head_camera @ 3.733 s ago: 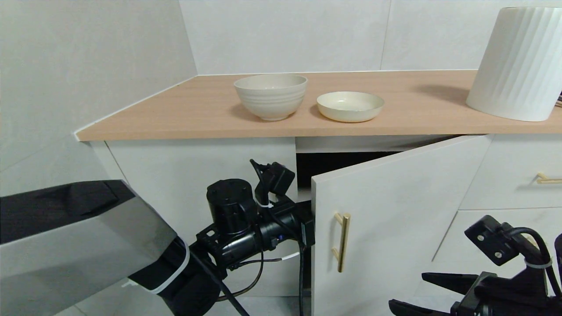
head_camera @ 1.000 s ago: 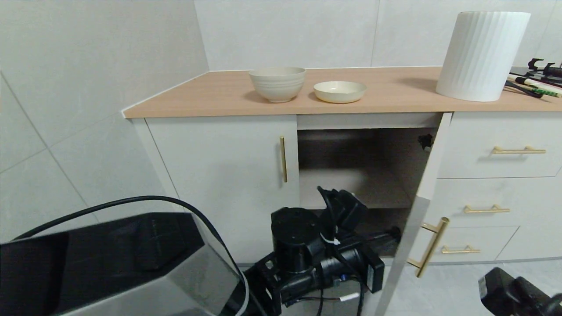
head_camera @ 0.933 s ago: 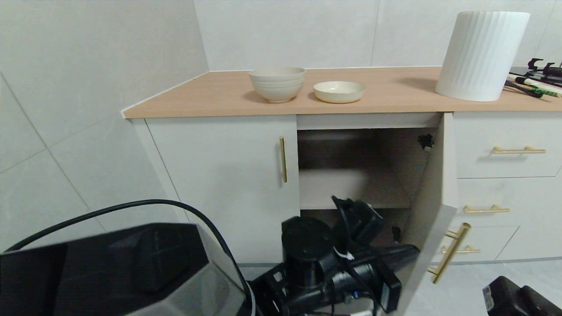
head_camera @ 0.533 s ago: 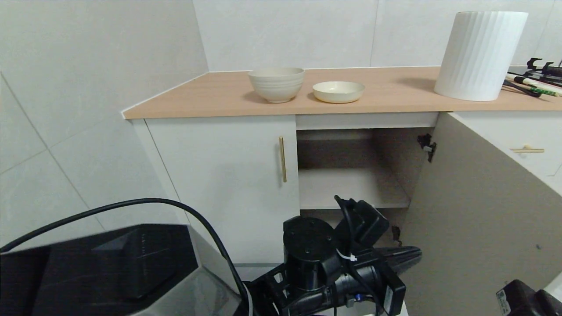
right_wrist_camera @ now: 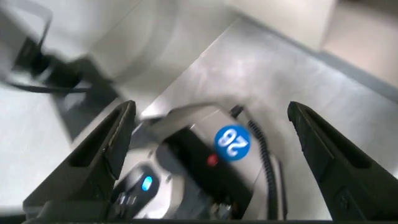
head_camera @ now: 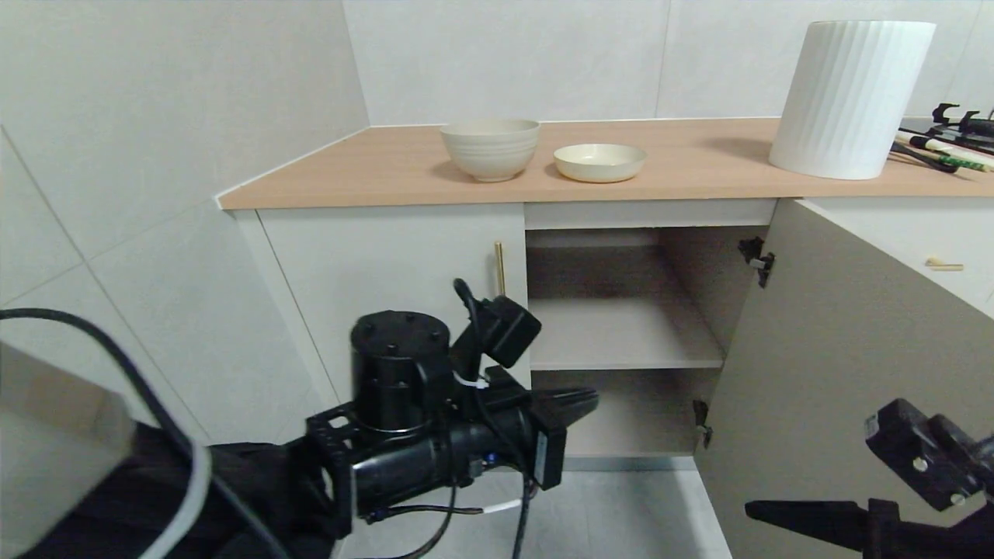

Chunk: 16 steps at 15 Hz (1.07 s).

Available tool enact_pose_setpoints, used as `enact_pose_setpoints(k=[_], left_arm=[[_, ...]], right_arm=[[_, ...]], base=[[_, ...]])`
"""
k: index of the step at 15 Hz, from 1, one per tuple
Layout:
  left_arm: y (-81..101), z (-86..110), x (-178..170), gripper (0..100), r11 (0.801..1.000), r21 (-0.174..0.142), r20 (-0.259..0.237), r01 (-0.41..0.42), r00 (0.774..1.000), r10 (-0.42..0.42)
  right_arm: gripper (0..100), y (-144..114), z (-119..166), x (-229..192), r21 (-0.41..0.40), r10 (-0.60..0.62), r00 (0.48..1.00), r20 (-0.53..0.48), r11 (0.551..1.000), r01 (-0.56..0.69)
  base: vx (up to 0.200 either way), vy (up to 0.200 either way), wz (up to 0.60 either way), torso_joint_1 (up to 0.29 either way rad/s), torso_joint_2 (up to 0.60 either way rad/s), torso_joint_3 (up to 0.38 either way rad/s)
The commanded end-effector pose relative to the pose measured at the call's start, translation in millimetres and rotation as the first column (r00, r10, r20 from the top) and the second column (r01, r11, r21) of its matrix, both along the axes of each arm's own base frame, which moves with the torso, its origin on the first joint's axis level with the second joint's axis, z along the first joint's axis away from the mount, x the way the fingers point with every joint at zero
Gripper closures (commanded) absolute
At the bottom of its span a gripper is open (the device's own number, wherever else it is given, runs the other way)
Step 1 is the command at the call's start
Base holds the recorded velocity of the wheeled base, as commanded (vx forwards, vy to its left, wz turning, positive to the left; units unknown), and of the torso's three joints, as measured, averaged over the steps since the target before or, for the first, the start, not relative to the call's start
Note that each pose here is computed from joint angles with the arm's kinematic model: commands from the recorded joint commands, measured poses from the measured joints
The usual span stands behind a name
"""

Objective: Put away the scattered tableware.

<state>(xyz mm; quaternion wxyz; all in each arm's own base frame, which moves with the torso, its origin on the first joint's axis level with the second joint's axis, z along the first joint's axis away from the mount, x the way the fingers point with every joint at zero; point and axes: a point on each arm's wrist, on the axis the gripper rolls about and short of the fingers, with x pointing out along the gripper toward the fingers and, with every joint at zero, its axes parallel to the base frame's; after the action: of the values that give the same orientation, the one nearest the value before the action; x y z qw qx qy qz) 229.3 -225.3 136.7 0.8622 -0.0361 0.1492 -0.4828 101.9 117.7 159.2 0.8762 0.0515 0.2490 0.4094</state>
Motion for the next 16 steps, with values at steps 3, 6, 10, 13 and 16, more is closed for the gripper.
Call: enact_pose_setpoints(k=[3, 6, 10, 13, 16], left_arm=[[111.6, 48.9, -38, 100, 0.972, 0.054, 0.034, -0.230, 0.973, 0.229], [144.5, 61.9, -54, 100, 0.941, 0.032, 0.056, -0.336, 0.941, 0.334], [159.8, 66.7, -52, 0, 0.913, 0.018, 0.067, -0.406, 0.912, 0.404], [165.7, 70.2, -45, 0, 0.898, 0.007, 0.069, -0.440, 0.896, 0.438], [165.9, 67.9, -36, 0, 0.889, 0.000, 0.033, -0.458, 0.889, 0.457]], right_arm=[[0, 15, 14, 38, -0.003, -0.089, 0.996, 0.015, 0.996, 0.089], [0, 32, 23, 69, -0.010, -0.118, 0.992, 0.043, 0.993, 0.118], [0, 56, 33, 121, 0.008, -0.170, 0.983, 0.064, 0.985, 0.170], [0, 61, 32, 132, 0.005, -0.187, 0.980, 0.061, 0.982, 0.187], [0, 57, 39, 130, 0.022, -0.196, 0.978, 0.072, 0.981, 0.194]], base=[[0.000, 0.000, 0.00, 0.000, 0.00, 0.000], [0.000, 0.000, 0.00, 0.000, 0.00, 0.000], [0.000, 0.000, 0.00, 0.000, 0.00, 0.000], [0.000, 0.000, 0.00, 0.000, 0.00, 0.000], [0.000, 0.000, 0.00, 0.000, 0.00, 0.000]])
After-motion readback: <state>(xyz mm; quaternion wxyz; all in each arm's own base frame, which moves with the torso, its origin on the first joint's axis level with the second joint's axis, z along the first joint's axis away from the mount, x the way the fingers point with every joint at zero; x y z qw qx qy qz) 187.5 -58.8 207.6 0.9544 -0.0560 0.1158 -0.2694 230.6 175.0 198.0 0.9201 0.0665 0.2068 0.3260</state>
